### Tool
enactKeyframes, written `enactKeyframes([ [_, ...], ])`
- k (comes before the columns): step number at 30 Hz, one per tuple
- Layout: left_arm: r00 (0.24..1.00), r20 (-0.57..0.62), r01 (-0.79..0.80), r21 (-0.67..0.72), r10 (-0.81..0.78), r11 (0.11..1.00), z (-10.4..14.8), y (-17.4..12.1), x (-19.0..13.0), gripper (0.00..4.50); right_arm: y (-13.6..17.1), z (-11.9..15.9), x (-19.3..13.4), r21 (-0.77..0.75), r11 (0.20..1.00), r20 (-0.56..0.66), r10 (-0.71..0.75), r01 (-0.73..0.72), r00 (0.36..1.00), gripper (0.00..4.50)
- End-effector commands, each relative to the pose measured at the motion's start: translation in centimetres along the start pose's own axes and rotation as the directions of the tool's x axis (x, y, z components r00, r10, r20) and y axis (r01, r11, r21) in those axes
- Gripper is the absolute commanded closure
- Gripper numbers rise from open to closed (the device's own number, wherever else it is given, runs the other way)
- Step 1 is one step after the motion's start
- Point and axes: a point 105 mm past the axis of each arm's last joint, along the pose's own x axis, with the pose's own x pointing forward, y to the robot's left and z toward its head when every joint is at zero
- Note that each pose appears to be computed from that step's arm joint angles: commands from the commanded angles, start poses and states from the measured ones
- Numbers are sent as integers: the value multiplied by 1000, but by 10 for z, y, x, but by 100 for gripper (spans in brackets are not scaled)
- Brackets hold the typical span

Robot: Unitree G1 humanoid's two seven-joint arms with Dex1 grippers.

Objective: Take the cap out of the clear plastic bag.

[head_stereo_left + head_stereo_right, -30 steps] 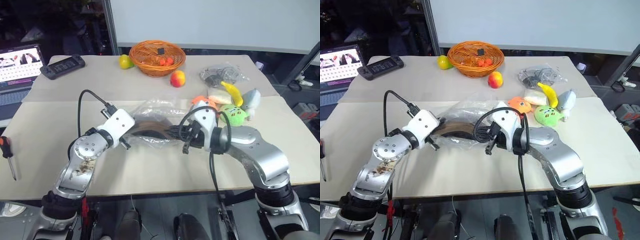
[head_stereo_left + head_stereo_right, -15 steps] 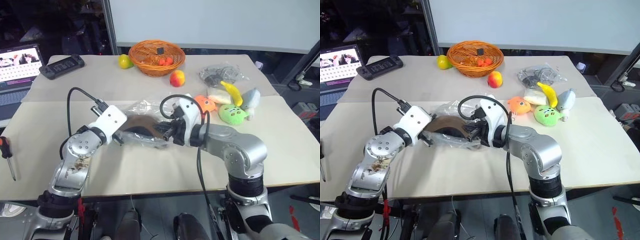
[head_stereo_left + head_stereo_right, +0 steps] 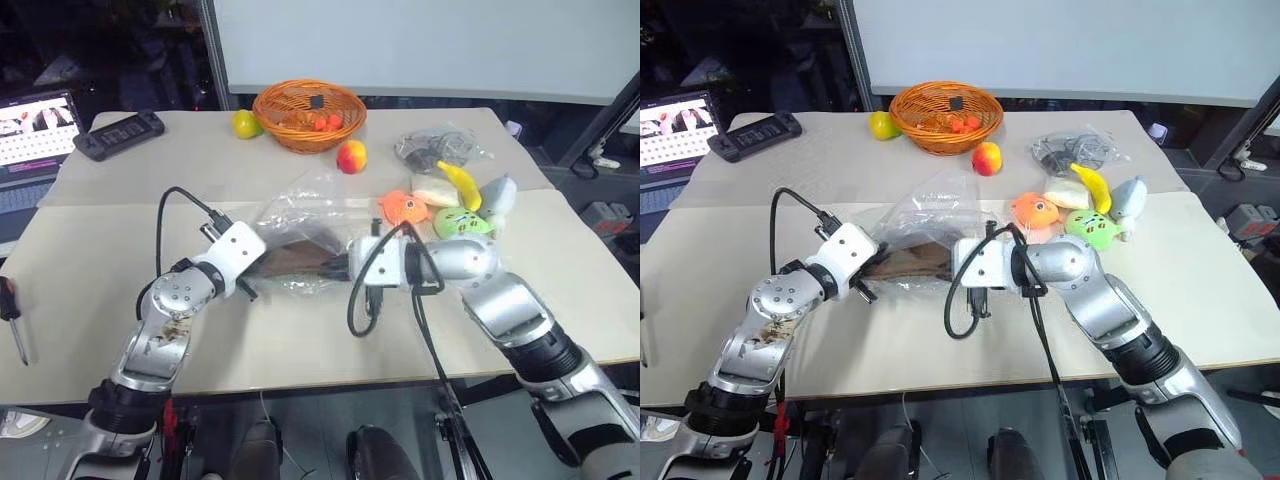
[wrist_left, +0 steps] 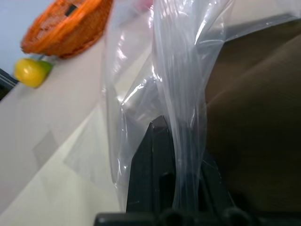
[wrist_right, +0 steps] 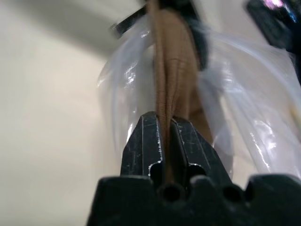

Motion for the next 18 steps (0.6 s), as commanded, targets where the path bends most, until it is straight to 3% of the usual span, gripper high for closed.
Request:
enactKeyframes([
  [1,995,101,-6,33,3,999,26,-1,-2,450,31,2,30,-131,983,9,130,-128,991,448],
  [4,996,93,-11,25,9,1000,24,-3,-4,450,30,-12,45,-210,972,-85,93,-109,992,448],
  [9,996,86,-12,26,10,1000,23,-3,-8,450,29,-2,47,-311,949,-46,38,-50,998,448],
  [13,997,79,-18,28,15,999,20,0,-10,450,22,5,25,-364,930,-3,-47,43,999,448],
  [18,997,75,-17,22,16,1000,18,-2,-11,450,34,-4,-1,-433,899,-33,-91,68,995,448],
])
